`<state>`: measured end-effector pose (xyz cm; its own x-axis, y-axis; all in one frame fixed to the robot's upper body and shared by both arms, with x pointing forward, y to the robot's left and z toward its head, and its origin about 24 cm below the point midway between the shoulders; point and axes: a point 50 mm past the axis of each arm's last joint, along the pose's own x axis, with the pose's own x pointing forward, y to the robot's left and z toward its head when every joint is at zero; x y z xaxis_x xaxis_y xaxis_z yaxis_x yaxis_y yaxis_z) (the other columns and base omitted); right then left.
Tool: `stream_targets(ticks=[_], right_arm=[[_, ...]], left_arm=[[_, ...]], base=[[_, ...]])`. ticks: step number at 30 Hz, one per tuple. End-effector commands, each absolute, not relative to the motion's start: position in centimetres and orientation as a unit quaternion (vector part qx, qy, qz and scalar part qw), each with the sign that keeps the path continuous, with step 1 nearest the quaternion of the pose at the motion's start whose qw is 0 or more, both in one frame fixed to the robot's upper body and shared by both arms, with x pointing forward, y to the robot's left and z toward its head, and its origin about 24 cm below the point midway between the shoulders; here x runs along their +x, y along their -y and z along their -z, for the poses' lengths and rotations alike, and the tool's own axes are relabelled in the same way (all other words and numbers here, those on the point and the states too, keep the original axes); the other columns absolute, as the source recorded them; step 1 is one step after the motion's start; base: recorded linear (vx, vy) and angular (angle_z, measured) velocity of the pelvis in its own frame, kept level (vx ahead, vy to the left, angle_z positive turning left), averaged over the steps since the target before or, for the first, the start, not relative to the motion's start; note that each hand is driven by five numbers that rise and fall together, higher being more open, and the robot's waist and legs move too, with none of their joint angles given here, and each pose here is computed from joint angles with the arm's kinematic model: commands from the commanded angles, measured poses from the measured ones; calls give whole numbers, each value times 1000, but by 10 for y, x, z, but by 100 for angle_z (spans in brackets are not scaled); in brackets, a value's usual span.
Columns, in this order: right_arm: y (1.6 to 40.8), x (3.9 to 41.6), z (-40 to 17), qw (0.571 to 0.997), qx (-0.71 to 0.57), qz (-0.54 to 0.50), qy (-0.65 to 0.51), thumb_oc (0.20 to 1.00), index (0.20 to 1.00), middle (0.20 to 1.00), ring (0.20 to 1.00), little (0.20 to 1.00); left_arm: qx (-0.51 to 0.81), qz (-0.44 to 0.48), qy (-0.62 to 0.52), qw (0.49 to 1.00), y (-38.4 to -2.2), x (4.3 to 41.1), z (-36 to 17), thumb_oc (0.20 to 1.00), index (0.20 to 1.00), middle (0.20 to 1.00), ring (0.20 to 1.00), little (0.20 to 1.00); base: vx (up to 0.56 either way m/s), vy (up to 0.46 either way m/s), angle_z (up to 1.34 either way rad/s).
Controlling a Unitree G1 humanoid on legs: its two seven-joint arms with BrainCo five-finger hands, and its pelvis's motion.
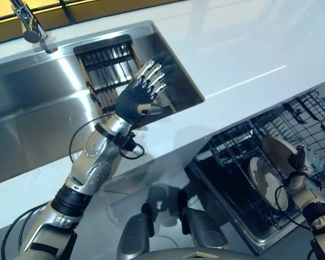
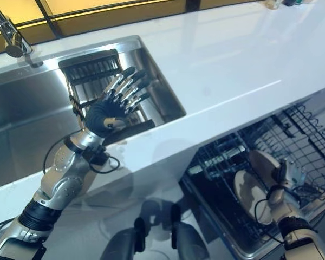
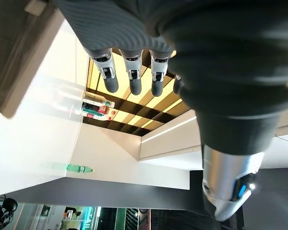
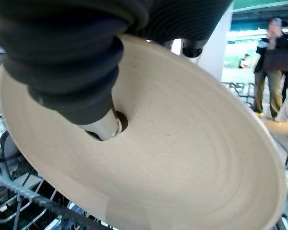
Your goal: Pick up plates and place into dishwasher.
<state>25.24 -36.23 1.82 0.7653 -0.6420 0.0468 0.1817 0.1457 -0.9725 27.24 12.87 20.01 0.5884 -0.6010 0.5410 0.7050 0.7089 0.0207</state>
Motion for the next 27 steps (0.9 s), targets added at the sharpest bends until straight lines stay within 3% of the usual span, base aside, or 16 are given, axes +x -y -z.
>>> stream_targets(ticks=[1,10,11,12,27], right_arm=[[378,263,-48,681,-632,333,-160,200,200,200,200,200],[387,260,-52,666,-640,337,-183,203,203,203,203,203],[388,259,-51,668,-636,337,-188,721,721,721,721,721],[389,258,-49,672,-629,340,-191,1000,1000,1000,1000,1000],[405,246,-71,681,-596,403,-139,1000,1000,1000,1000,1000]], left_arm=[[-101,413,332,842,-116,257,-226,1000,1000,1000,1000,1000],[-99,417,345,835,-117,254,-231,1000,1000,1000,1000,1000],[-100,417,344,835,-117,254,-230,1000,1000,1000,1000,1000],[-100,417,345,835,-116,254,-229,1000,1000,1000,1000,1000],[-117,394,339,846,-122,251,-220,1000,1000,1000,1000,1000]], base=[[-38,-16,5],[-18,7,1],[18,45,0],[24,48,0],[43,54,-3]])
